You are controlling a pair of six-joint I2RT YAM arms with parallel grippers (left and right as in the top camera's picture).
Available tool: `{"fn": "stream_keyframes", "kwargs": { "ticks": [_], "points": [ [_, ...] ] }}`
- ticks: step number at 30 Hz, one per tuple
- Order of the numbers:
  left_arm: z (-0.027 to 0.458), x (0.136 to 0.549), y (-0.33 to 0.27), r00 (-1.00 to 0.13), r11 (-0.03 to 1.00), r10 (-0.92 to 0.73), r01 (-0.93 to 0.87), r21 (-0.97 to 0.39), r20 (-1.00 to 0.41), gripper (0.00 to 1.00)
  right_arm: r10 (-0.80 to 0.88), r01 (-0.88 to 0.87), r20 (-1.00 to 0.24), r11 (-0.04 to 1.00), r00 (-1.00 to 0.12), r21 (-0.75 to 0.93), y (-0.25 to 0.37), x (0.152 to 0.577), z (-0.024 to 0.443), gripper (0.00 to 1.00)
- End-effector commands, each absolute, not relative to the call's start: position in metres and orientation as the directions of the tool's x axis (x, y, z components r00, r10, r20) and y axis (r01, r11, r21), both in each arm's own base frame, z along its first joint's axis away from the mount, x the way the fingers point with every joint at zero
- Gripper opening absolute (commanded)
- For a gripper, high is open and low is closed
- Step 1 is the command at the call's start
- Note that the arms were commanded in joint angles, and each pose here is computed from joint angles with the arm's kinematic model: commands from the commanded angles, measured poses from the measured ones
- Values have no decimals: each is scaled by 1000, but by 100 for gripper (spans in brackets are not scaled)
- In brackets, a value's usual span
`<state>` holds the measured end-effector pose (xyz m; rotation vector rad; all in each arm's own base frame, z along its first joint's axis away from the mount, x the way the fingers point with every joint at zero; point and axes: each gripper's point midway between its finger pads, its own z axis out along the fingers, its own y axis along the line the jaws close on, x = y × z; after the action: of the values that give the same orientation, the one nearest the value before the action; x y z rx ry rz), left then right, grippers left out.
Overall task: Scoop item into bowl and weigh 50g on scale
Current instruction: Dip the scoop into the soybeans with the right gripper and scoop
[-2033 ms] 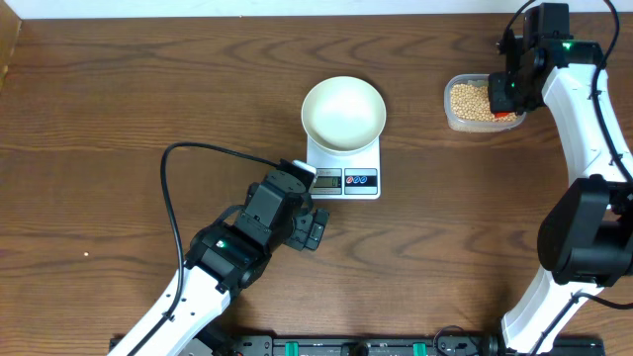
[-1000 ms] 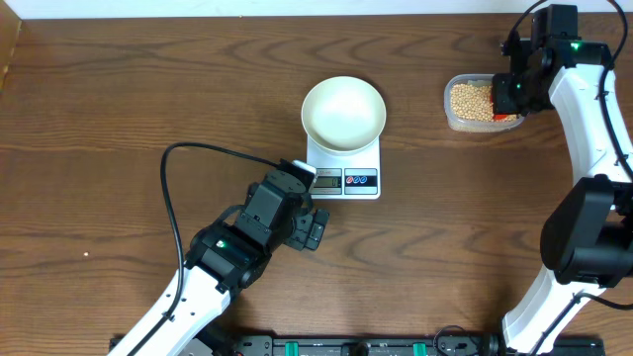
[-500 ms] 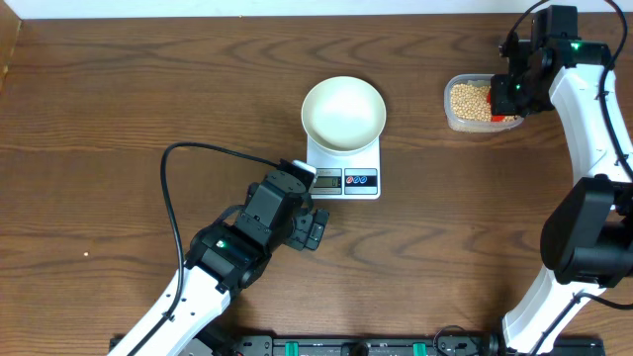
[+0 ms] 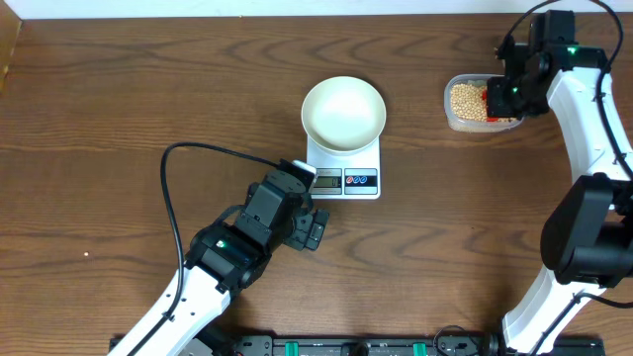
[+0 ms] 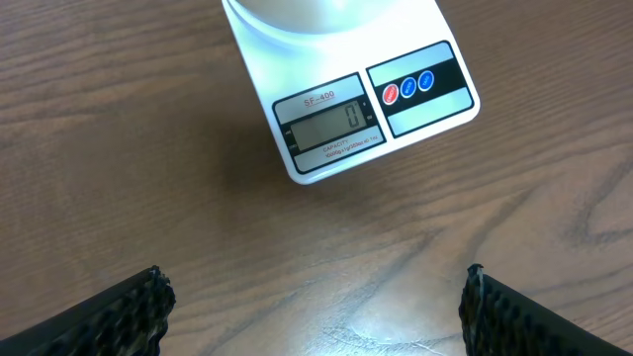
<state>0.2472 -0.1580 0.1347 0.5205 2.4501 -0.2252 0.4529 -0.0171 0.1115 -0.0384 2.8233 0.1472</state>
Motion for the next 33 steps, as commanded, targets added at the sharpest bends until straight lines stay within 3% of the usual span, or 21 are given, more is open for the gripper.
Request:
{"fn": "stream_keyframes", "kwargs": {
  "ticks": [1,33],
  "points": [
    [138,249,-158,-727,909,313,416,-29,-611,95,9,-40,-280,985,-960,170,-8,446,102,1],
    [138,249,-158,-727,909,313,416,-29,-611,95,231,99,-226,872,-946,479,-16,432,68,1]
  ]
}}
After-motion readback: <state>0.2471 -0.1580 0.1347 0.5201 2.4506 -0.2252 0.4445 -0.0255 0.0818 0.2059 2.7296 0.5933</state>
